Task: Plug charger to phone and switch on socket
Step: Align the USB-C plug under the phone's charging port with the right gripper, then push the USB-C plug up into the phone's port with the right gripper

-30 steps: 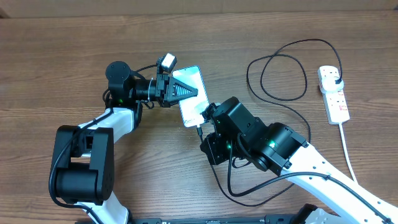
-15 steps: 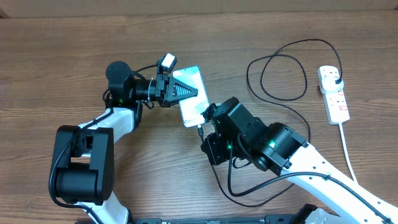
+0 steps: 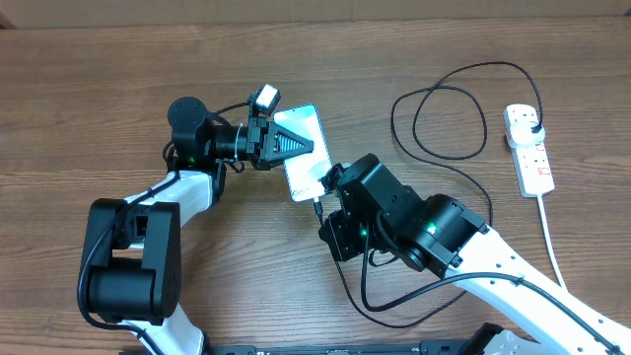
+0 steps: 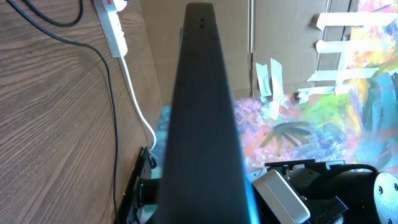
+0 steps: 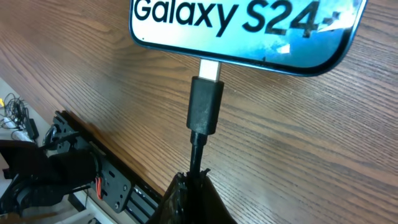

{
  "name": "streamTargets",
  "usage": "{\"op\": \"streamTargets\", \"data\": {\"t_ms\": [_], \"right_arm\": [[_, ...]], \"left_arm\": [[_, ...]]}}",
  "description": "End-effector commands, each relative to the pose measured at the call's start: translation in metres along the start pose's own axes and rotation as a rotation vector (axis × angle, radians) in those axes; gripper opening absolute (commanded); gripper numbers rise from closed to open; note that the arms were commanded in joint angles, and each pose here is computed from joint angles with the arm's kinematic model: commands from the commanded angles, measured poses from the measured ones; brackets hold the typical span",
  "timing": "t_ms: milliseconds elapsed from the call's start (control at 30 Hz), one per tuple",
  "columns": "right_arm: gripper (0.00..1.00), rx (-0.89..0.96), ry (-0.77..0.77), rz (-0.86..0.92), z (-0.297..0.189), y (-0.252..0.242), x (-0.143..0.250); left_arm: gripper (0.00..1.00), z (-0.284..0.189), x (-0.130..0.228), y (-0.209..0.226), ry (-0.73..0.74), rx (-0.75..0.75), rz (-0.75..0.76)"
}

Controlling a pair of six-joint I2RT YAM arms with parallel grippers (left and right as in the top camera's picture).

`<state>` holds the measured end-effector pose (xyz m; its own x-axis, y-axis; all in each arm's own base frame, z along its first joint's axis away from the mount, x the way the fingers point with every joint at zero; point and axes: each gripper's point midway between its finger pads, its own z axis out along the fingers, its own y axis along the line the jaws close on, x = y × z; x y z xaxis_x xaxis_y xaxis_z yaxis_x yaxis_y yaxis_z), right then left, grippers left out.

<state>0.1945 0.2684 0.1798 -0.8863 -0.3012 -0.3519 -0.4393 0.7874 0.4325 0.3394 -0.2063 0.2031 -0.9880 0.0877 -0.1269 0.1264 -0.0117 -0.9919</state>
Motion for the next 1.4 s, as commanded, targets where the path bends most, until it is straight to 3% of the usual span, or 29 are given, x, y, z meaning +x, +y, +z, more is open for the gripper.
{"op": "streamTargets", "data": {"t_ms": [0,933,1233,1300,1367], "right_arm": [[0.04,0.015,-0.012,0.001,0.000,-0.002,-0.003],[0.05,0.046,-0.135,-0.017,-0.002,-0.004,-0.031],[0.36,0.047,-0.129,-0.016,-0.002,-0.005,-0.030],[0.52,0.043,-0.120,-0.015,-0.002,-0.004,-0.028],[0.61,0.033,-0.109,-0.014,-0.001,-0.003,-0.025]], "left_arm": [[0.04,0.000,-0.002,-0.006,0.019,0.001,-0.001],[0.04,0.004,0.000,-0.007,0.029,0.003,0.023],[0.04,0.005,0.000,-0.007,0.033,0.004,0.055],[0.04,0.005,0.000,-0.007,0.033,0.004,0.074],[0.04,0.005,0.000,-0.007,0.032,0.005,0.101]]}}
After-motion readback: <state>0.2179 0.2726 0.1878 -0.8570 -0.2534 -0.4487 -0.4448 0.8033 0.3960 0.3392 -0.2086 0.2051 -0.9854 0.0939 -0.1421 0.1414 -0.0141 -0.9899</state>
